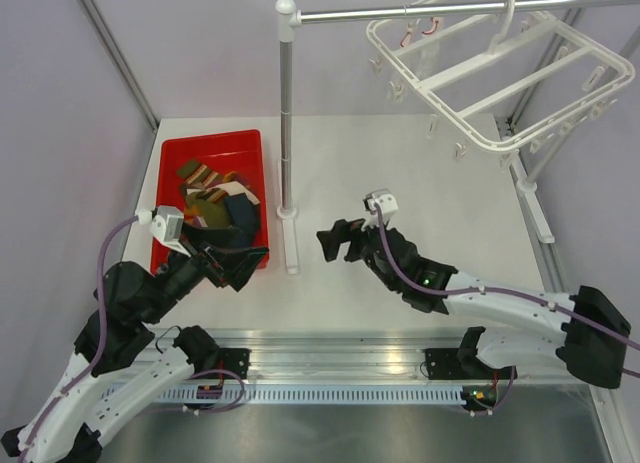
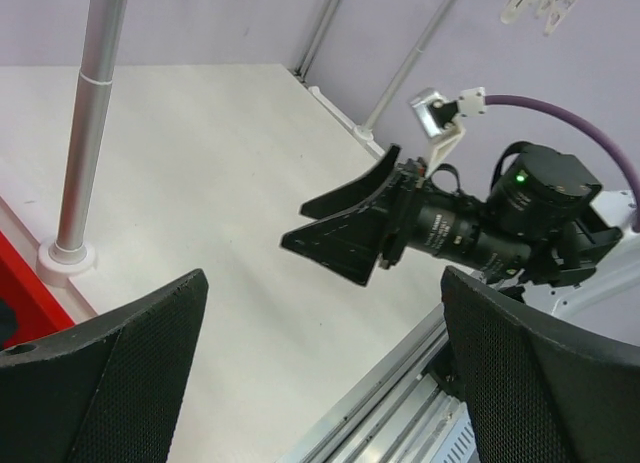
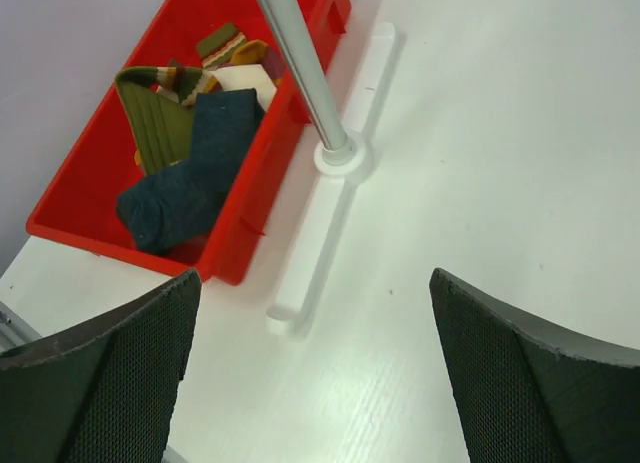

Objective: Remove the socks clipped to the hanger

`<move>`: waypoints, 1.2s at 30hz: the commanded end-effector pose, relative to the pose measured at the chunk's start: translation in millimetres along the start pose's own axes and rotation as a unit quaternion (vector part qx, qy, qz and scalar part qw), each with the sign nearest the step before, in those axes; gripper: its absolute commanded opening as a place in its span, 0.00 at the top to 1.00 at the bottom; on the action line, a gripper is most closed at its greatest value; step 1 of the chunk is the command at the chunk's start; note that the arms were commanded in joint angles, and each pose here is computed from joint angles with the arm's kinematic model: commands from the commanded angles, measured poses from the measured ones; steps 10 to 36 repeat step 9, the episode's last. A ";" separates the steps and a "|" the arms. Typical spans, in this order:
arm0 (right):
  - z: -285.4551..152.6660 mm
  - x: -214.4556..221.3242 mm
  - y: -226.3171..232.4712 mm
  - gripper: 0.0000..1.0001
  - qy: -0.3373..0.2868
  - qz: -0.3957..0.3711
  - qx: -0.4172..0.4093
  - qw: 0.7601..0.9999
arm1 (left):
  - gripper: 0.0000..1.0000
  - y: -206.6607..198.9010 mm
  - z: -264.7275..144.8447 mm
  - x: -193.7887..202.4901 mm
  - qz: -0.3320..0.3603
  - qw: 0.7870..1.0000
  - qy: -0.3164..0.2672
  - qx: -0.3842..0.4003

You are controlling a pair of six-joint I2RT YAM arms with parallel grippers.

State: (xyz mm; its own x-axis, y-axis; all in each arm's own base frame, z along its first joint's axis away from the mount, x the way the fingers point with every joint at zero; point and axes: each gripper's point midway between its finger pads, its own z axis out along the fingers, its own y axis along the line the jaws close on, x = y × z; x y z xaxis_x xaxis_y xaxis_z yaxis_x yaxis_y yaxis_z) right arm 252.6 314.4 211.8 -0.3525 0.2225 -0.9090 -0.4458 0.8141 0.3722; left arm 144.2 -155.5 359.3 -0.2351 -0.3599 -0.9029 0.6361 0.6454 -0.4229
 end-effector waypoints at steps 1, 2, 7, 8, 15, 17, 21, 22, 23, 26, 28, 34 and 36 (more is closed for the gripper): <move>-27.6 -3.5 -33.9 0.02 -0.023 0.010 0.049 0.998 | 0.00 7.6 7.3 13.9 0.017 1.000 0.021 -0.008; -33.1 -3.8 -38.7 0.02 -0.025 0.009 0.054 0.998 | 0.00 8.1 8.0 15.1 0.016 1.000 0.022 -0.009; -62.4 -9.5 -66.2 0.02 -0.043 0.010 0.084 0.995 | 0.00 11.0 14.7 24.9 0.016 0.999 0.037 -0.011; -65.5 -12.2 -73.3 0.02 -0.052 0.011 0.100 0.994 | 0.00 10.9 15.6 25.2 0.016 0.999 0.037 -0.010; -69.4 -11.7 -78.2 0.02 -0.054 0.013 0.107 0.993 | 0.00 11.7 16.6 27.5 0.015 0.999 0.040 -0.010; -69.4 -11.7 -78.2 0.02 -0.054 0.013 0.107 0.993 | 0.00 11.7 16.6 27.5 0.015 0.999 0.040 -0.010; -69.4 -11.7 -78.2 0.02 -0.054 0.013 0.107 0.993 | 0.00 11.7 16.6 27.5 0.015 0.999 0.040 -0.010; -69.4 -11.7 -78.2 0.02 -0.054 0.013 0.107 0.993 | 0.00 11.7 16.6 27.5 0.015 0.999 0.040 -0.010; -69.4 -11.7 -78.2 0.02 -0.054 0.013 0.107 0.993 | 0.00 11.7 16.6 27.5 0.015 0.999 0.040 -0.010; -69.4 -11.7 -78.2 0.02 -0.054 0.013 0.107 0.993 | 0.00 11.7 16.6 27.5 0.015 0.999 0.040 -0.010; -69.4 -11.7 -78.2 0.02 -0.054 0.013 0.107 0.993 | 0.00 11.7 16.6 27.5 0.015 0.999 0.040 -0.010; -69.4 -11.7 -78.2 0.02 -0.054 0.013 0.107 0.993 | 0.00 11.7 16.6 27.5 0.015 0.999 0.040 -0.010; -69.4 -11.7 -78.2 0.02 -0.054 0.013 0.107 0.993 | 0.00 11.7 16.6 27.5 0.015 0.999 0.040 -0.010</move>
